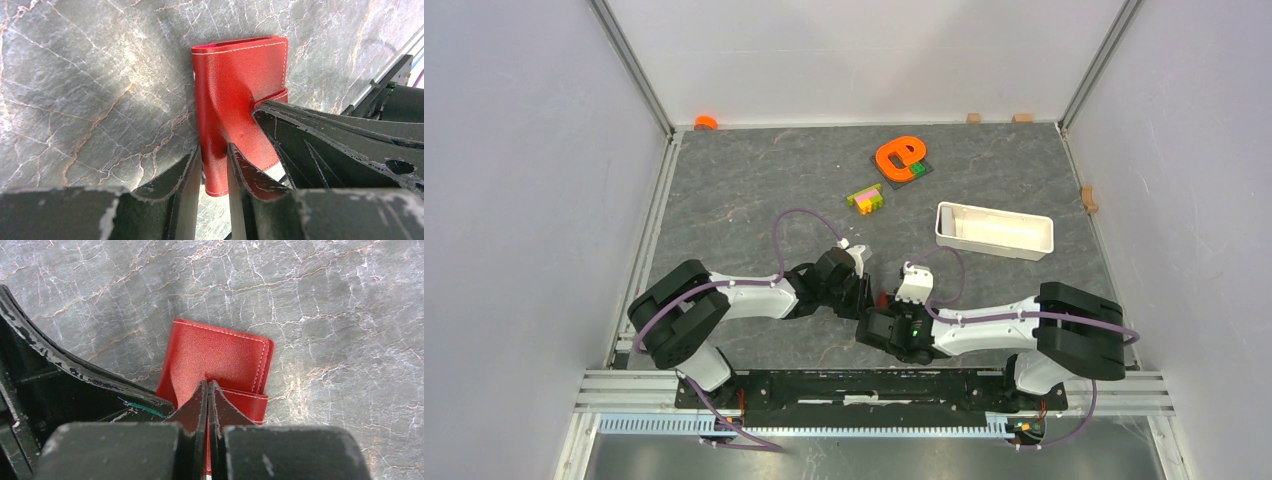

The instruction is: Put the credit cards into the card holder

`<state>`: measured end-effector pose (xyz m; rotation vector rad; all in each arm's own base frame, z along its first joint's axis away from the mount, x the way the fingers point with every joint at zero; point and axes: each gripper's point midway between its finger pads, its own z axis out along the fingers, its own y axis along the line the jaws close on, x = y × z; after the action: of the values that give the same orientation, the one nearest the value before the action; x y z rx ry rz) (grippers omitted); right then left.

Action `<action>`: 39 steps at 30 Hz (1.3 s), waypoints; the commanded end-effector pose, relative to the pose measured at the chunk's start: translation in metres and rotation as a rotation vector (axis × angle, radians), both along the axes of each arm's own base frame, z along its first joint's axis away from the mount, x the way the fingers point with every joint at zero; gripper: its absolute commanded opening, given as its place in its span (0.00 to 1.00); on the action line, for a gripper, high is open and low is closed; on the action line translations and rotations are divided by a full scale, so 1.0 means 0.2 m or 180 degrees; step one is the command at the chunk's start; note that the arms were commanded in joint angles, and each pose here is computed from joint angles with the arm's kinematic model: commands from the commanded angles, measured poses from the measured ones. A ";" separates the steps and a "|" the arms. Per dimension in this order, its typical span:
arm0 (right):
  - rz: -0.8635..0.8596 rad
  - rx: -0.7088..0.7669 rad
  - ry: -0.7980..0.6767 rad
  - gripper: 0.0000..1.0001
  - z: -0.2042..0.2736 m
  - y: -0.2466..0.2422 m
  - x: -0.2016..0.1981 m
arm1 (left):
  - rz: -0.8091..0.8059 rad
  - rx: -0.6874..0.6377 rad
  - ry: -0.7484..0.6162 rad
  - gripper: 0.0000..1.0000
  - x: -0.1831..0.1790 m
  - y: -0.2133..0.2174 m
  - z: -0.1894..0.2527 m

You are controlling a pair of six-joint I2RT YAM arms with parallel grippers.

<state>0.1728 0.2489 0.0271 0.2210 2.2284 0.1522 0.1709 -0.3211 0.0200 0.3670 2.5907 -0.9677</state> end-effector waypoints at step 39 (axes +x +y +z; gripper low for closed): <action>-0.0059 -0.0902 -0.0581 0.98 0.78 -1.18 0.55 | 0.1974 0.0604 -0.1800 1.00 0.57 1.12 1.23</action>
<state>0.2811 0.0290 0.1422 0.1689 2.1666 -0.1180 0.2913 -0.1380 0.2011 -0.1865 2.2473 -0.5468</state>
